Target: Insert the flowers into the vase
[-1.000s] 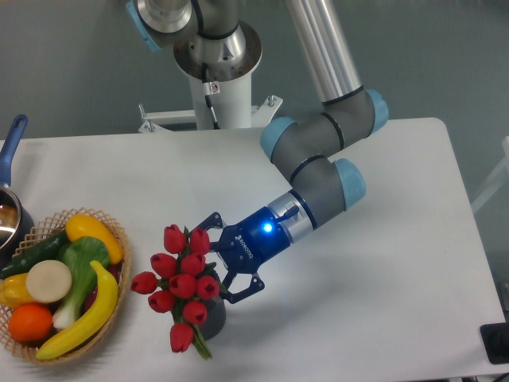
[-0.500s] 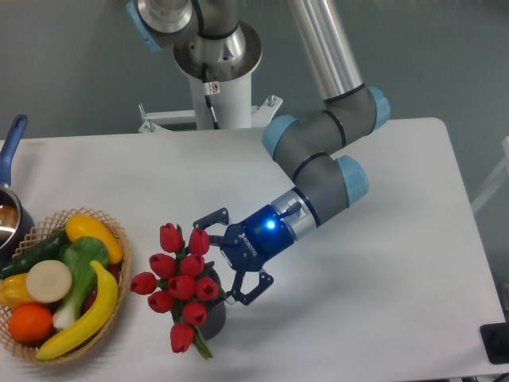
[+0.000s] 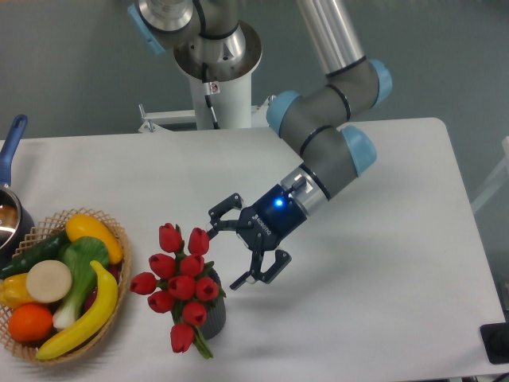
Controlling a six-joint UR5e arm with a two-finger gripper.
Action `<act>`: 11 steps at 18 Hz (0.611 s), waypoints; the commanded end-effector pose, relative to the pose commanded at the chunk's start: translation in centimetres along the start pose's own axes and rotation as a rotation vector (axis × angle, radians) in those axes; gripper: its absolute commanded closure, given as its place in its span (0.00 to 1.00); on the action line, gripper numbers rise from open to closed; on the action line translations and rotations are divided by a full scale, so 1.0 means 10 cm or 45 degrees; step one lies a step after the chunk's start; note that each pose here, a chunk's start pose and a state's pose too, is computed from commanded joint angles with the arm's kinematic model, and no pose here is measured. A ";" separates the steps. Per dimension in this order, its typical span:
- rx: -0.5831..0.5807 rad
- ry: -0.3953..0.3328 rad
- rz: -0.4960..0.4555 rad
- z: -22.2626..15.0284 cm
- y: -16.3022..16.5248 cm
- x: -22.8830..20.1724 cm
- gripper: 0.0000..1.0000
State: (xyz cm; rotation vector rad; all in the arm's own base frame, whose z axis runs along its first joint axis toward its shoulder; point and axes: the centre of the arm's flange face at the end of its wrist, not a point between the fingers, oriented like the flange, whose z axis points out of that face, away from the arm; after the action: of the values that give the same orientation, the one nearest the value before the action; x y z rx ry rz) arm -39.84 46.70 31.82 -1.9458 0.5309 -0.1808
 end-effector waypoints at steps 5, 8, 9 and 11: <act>-0.187 -0.130 0.076 -0.51 -0.27 0.00 0.00; -0.329 -0.215 0.106 -0.82 -0.41 0.01 0.00; -0.374 -0.248 0.110 -0.95 -0.41 -0.01 0.00; -0.464 -0.309 0.144 -1.16 -0.59 0.04 0.00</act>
State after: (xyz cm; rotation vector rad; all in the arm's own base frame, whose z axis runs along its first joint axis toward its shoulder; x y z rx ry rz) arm -41.96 38.86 42.08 -2.2430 0.5370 0.2384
